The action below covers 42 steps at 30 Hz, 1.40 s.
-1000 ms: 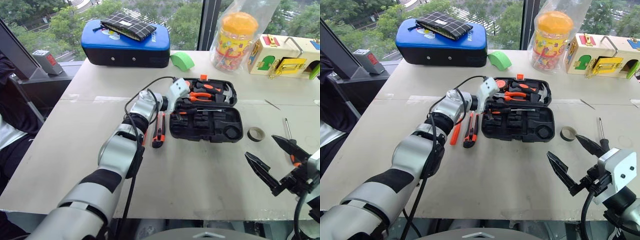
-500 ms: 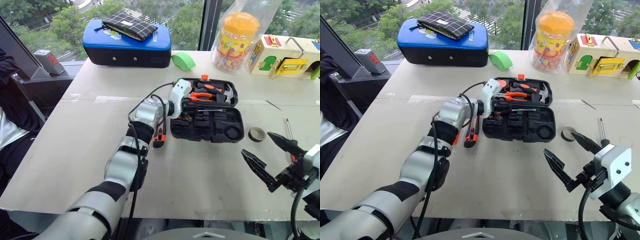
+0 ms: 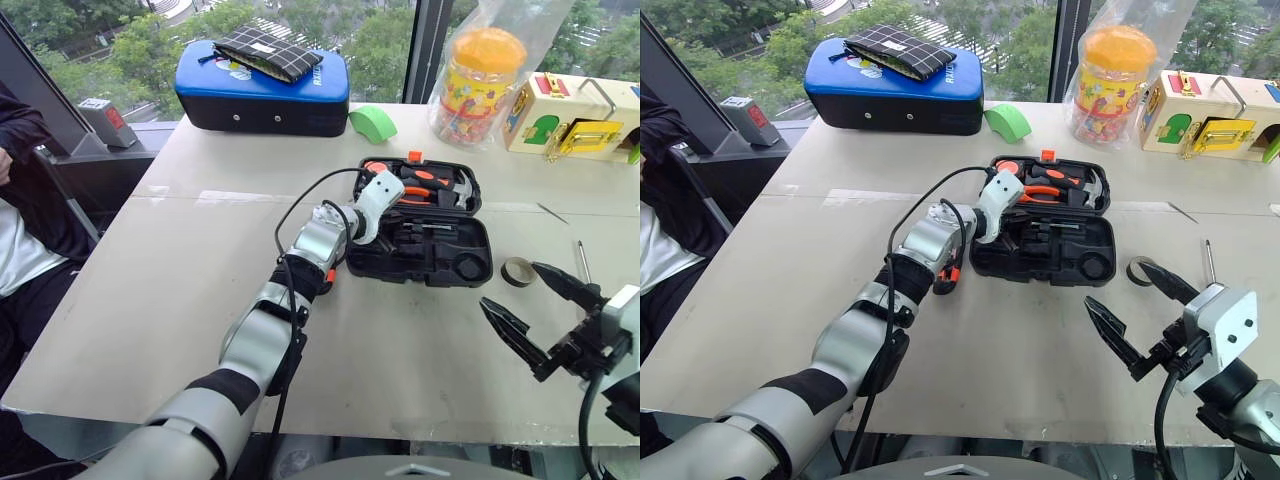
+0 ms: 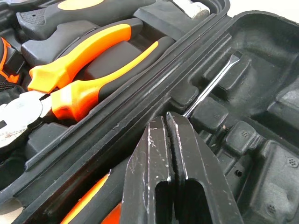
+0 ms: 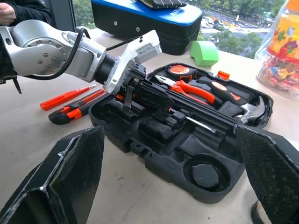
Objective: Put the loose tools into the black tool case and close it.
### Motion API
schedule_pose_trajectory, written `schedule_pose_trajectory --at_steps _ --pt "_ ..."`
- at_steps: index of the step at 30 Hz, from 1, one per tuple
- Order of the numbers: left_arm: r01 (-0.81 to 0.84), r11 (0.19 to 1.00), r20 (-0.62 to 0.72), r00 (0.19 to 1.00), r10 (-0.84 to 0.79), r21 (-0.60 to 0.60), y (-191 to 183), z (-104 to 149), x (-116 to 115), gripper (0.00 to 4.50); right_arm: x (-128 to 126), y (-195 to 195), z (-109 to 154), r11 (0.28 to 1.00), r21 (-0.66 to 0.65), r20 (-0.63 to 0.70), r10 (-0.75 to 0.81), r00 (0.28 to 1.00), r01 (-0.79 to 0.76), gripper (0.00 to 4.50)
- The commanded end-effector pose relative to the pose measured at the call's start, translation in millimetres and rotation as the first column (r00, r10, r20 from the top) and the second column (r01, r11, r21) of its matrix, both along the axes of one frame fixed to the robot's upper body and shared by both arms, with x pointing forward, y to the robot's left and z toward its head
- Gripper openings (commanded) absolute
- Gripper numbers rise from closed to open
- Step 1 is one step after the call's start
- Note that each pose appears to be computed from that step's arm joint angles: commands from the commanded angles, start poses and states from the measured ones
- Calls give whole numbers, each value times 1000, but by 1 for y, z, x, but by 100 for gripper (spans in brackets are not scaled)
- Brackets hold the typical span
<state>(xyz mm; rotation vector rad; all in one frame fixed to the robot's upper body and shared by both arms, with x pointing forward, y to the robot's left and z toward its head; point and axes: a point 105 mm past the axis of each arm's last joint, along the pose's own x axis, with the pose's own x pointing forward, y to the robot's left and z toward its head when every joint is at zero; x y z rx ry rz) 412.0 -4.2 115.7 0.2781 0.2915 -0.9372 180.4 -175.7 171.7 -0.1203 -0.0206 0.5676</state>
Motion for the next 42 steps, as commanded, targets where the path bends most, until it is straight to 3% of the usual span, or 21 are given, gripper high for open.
schedule_pose_trajectory --at_steps 1,4,8,9,11,14,17,19,22,25,29,32,34,39,42 --pt "23 983 37 999 -17 -183 6 31 1 4 -3 1 8 1000 5 33 -21 999 21 450" --pt "97 947 77 994 -76 -306 15 61 -13 4 -3 -3 9 998 3 35 -60 998 60 450" --pt "262 912 103 965 -242 -316 30 70 -49 4 4 -20 7 983 3 9 -181 983 181 450" --pt "307 895 92 952 -293 -323 33 71 -59 28 6 -22 5 980 -7 -9 -201 980 201 450" --pt "391 862 97 919 -381 -323 34 75 -80 86 11 -37 -4 950 -124 -75 -296 952 285 450" --pt "513 810 99 856 -507 -284 37 75 -107 228 20 -55 -9 925 -165 -156 -368 917 343 450" --pt "612 746 87 785 -613 -262 41 77 -132 384 34 -82 -8 839 -332 -152 -498 854 430 450" --pt "645 723 61 755 -653 -247 43 74 -143 448 48 -105 -6 751 -449 -148 -597 788 485 450" --pt "674 701 35 726 -686 -233 38 72 -156 448 53 -142 -16 621 -606 -247 -741 625 497 450" --pt "670 704 54 732 -679 -235 35 75 -159 448 66 -148 -21 660 -570 -381 -740 554 489 450" --pt "666 702 76 737 -671 -253 30 75 -165 448 76 -166 -44 639 -548 -505 -767 396 539 450" --pt "647 722 107 758 -643 -246 28 76 -163 448 78 -166 -64 684 -503 -614 -713 339 529 450" --pt "627 738 116 776 -620 -248 29 77 -160 450 80 -163 -73 713 -461 -671 -670 317 528 398" --pt "611 749 132 790 -599 -257 28 76 -166 450 84 -166 -69 703 -473 -666 -680 307 531 163" --pt "603 753 136 796 -589 -266 27 76 -166 450 85 -166 -66 703 -468 -659 -681 319 535 58"
